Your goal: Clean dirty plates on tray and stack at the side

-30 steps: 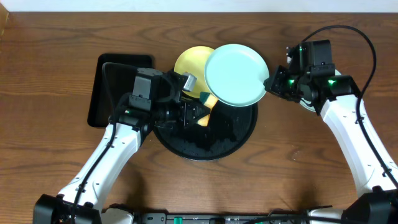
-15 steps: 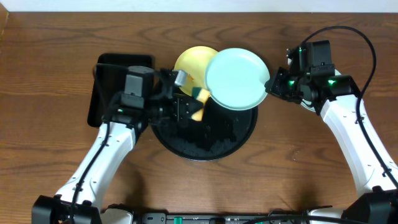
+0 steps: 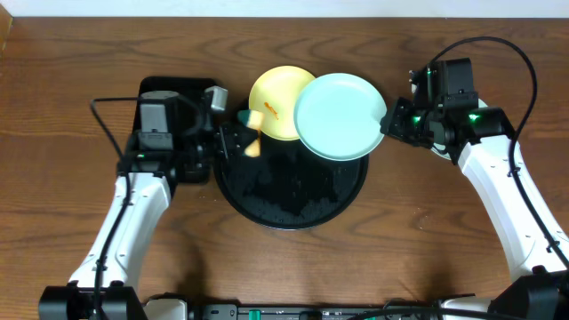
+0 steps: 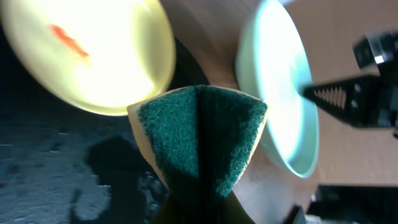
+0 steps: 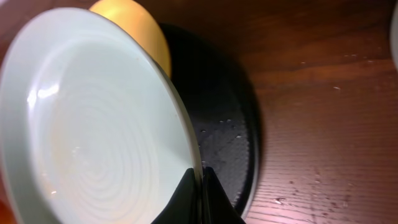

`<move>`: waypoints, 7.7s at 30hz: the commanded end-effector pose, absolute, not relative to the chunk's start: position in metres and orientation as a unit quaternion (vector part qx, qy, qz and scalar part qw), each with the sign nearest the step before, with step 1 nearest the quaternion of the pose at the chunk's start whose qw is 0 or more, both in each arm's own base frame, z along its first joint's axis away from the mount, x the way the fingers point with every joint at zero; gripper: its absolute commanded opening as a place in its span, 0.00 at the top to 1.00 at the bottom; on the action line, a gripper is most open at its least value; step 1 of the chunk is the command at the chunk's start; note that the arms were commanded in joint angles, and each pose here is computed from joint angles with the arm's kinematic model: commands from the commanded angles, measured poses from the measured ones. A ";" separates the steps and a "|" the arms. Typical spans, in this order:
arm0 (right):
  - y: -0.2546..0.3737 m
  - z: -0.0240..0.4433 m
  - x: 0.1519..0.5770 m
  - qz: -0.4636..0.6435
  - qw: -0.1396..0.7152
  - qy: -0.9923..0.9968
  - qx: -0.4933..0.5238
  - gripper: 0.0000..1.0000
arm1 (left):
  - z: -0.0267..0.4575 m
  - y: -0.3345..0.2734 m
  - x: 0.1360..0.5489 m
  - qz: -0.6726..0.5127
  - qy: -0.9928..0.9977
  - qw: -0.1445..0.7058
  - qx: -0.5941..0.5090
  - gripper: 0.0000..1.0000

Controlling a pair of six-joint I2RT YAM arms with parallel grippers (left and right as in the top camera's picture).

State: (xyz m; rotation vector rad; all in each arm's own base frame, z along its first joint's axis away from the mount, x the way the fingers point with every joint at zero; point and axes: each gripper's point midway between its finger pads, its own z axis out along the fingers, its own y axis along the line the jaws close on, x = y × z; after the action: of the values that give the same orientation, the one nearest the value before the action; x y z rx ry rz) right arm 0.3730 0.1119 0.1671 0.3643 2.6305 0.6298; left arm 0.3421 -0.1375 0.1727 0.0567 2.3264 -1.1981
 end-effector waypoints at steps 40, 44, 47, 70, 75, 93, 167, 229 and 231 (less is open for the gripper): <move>0.177 0.198 0.338 -0.171 0.398 0.895 -0.108 0.99 | 0.109 -0.025 0.339 -0.230 0.933 0.236 -0.144 0.92; 0.120 0.178 0.375 -0.083 0.339 0.937 -0.011 0.99 | 0.108 -0.026 0.336 -0.230 0.934 0.230 -0.146 0.92; 0.063 0.170 0.397 -0.006 0.312 0.947 0.076 0.99 | 0.107 -0.026 0.336 -0.230 0.935 0.228 -0.146 0.92; -0.162 0.076 0.392 0.060 0.223 0.923 0.307 0.58 | 0.107 -0.026 0.336 -0.230 0.935 0.228 -0.147 0.92; -0.132 0.080 0.402 0.132 0.235 0.941 0.206 0.33 | 0.107 -0.026 0.336 -0.230 0.935 0.229 -0.146 0.92; 0.097 0.210 0.490 0.093 0.342 0.905 -0.235 0.18 | 0.106 -0.026 0.334 -0.230 0.936 0.223 -0.148 0.92; 0.217 0.035 0.353 0.112 0.043 0.992 0.025 0.98 | 0.108 -0.024 0.338 -0.216 0.939 0.243 -0.110 0.92; 0.216 0.091 0.377 0.058 0.222 0.968 -0.098 0.99 | 0.147 -0.028 0.364 -0.237 0.914 0.321 -0.078 0.93; 0.204 0.105 0.374 0.011 0.242 0.966 -0.087 0.99 | 0.154 -0.028 0.364 -0.236 0.913 0.325 -0.076 0.93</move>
State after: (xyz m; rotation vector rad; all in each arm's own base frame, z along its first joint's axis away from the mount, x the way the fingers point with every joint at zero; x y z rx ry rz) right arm 0.3603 0.2175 0.0620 -0.3301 2.7802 0.2158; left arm 0.3587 -0.0256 0.1271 -0.2301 2.4549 -0.5967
